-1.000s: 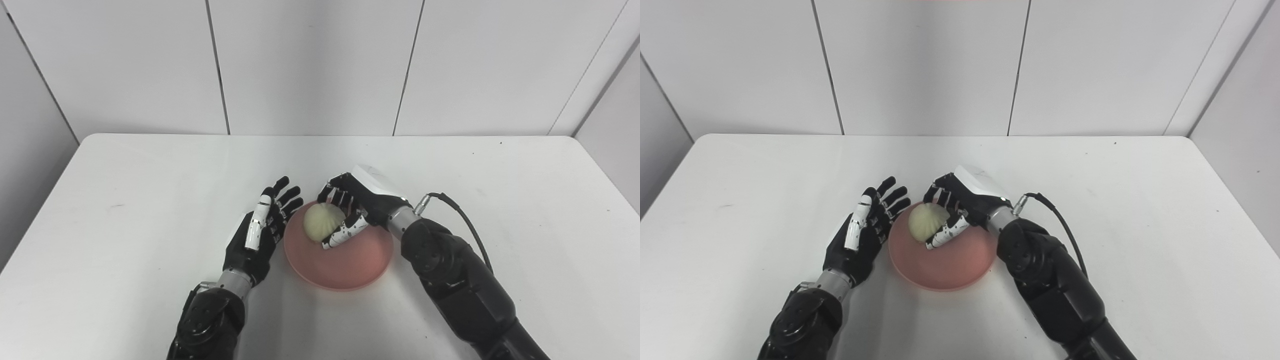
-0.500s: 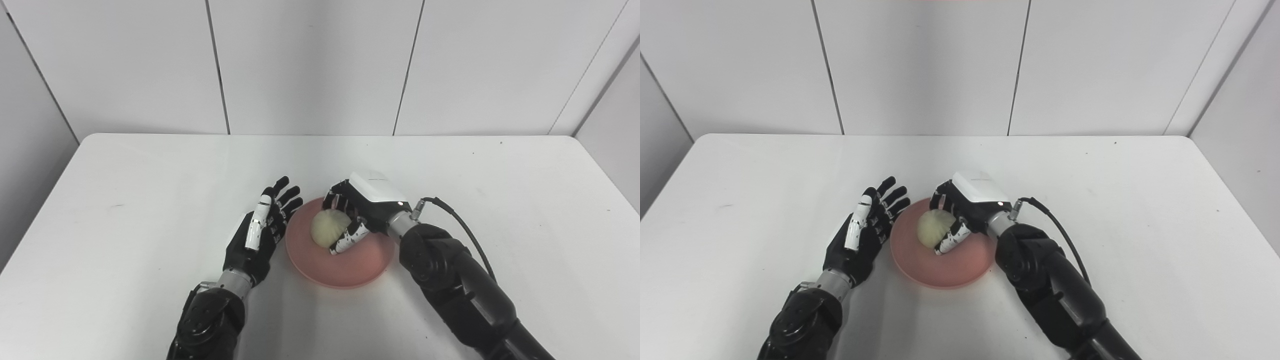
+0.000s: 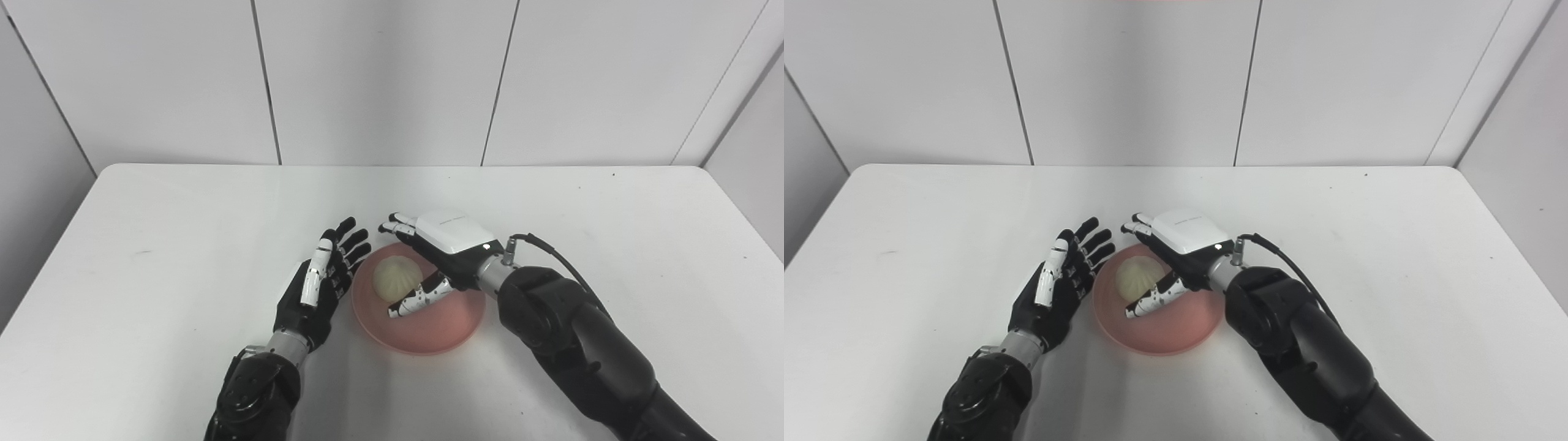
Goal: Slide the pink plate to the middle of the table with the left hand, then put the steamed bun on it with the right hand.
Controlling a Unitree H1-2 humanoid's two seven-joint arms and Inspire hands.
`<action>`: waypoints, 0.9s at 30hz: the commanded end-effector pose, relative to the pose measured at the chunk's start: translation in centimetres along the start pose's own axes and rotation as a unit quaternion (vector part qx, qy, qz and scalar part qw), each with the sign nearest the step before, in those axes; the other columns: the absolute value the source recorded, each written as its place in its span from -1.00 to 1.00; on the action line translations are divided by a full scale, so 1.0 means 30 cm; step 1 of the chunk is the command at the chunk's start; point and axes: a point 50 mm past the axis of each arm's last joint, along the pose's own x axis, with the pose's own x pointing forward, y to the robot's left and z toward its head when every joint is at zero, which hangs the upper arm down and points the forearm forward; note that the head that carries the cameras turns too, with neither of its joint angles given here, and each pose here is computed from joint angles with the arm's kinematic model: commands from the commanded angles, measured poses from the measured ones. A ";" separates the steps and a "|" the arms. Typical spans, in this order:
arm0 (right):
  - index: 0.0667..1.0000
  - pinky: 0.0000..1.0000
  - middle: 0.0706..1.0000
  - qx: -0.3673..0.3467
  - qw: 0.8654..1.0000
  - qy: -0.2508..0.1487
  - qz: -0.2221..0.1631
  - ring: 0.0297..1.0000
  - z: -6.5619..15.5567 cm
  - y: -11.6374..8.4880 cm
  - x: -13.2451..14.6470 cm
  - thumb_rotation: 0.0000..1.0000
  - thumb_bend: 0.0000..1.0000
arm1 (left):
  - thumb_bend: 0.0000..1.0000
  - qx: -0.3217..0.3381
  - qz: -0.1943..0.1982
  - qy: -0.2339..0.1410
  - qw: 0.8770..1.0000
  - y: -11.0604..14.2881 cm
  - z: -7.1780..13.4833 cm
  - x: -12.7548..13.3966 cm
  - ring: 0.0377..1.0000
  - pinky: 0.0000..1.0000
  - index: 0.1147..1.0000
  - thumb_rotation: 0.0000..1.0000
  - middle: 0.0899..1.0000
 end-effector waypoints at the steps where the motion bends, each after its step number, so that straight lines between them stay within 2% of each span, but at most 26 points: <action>1: 0.80 0.63 0.91 -0.016 0.999 -0.015 -0.033 0.83 0.018 -0.082 -0.012 0.09 0.94 | -0.22 -0.015 0.024 0.070 0.997 0.023 -0.092 -0.038 0.84 0.82 0.80 1.00 0.82; 7: 0.80 0.66 0.89 -0.015 0.999 -0.021 -0.043 0.80 0.011 -0.092 -0.038 0.08 0.90 | -0.22 -0.010 0.024 0.070 0.997 0.028 -0.092 -0.040 0.84 0.82 0.79 1.00 0.81; 9: 0.78 0.63 0.86 -0.001 0.997 -0.026 -0.067 0.77 0.005 -0.102 -0.058 0.05 0.92 | -0.22 -0.009 0.023 0.068 0.997 0.031 -0.094 -0.041 0.83 0.83 0.80 1.00 0.81; 12: 0.74 0.56 0.80 0.056 0.989 -0.046 -0.127 0.71 -0.013 -0.117 -0.096 -0.03 0.92 | -0.23 -0.009 0.026 0.066 0.997 0.037 -0.096 -0.041 0.80 0.83 0.80 1.00 0.80; 14: 0.68 0.39 0.70 0.112 0.974 -0.061 -0.185 0.60 -0.037 -0.119 -0.120 0.02 0.82 | -0.22 -0.006 0.027 0.066 0.997 0.042 -0.098 -0.041 0.79 0.84 0.80 1.00 0.79; 16: 0.67 0.33 0.66 0.170 0.957 -0.058 -0.228 0.55 -0.062 -0.108 -0.138 0.09 0.74 | -0.21 -0.005 0.028 0.066 0.997 0.047 -0.100 -0.043 0.79 0.84 0.80 1.00 0.79; 19: 0.88 0.47 0.79 0.259 0.932 -0.027 -0.253 0.68 -0.093 -0.080 -0.161 0.80 0.66 | -0.20 0.000 0.027 0.065 0.998 0.054 -0.099 -0.049 0.80 0.84 0.82 1.00 0.81; 20: 0.93 0.53 0.84 0.274 0.928 -0.021 -0.253 0.73 -0.097 -0.075 -0.165 0.92 0.66 | -0.20 0.001 0.026 0.064 0.998 0.056 -0.099 -0.051 0.80 0.85 0.83 1.00 0.81; 21: 0.94 0.53 0.85 0.325 0.910 -0.017 -0.256 0.74 -0.110 -0.058 -0.172 0.94 0.66 | -0.20 0.003 0.025 0.062 0.998 0.057 -0.097 -0.054 0.80 0.85 0.83 1.00 0.81; 22: 0.98 0.65 0.94 0.359 0.897 -0.017 -0.258 0.84 -0.118 -0.046 -0.176 0.97 0.64 | -0.21 0.003 0.024 0.061 0.998 0.058 -0.095 -0.057 0.82 0.87 0.84 1.00 0.83; 23: 0.99 0.69 0.97 0.402 0.877 -0.017 -0.264 0.87 -0.132 -0.023 -0.177 0.99 0.63 | -0.21 0.008 0.024 0.058 0.998 0.060 -0.093 -0.060 0.83 0.88 0.85 1.00 0.83; 24: 1.00 0.82 0.99 0.433 0.860 -0.016 -0.269 0.95 -0.143 -0.001 -0.178 1.00 0.65 | -0.21 0.012 0.025 0.055 0.998 0.062 -0.092 -0.063 0.84 0.90 0.86 1.00 0.85; 26: 1.00 0.93 1.00 0.460 0.844 -0.013 -0.277 0.99 -0.157 0.034 -0.177 1.00 0.69 | -0.21 0.016 0.029 0.049 0.998 0.068 -0.091 -0.069 0.86 0.91 0.87 1.00 0.86; 27: 1.00 0.97 1.00 0.463 0.840 -0.010 -0.284 1.00 -0.162 0.049 -0.177 1.00 0.70 | -0.20 0.016 0.030 0.046 0.998 0.070 -0.090 -0.070 0.87 0.92 0.87 1.00 0.87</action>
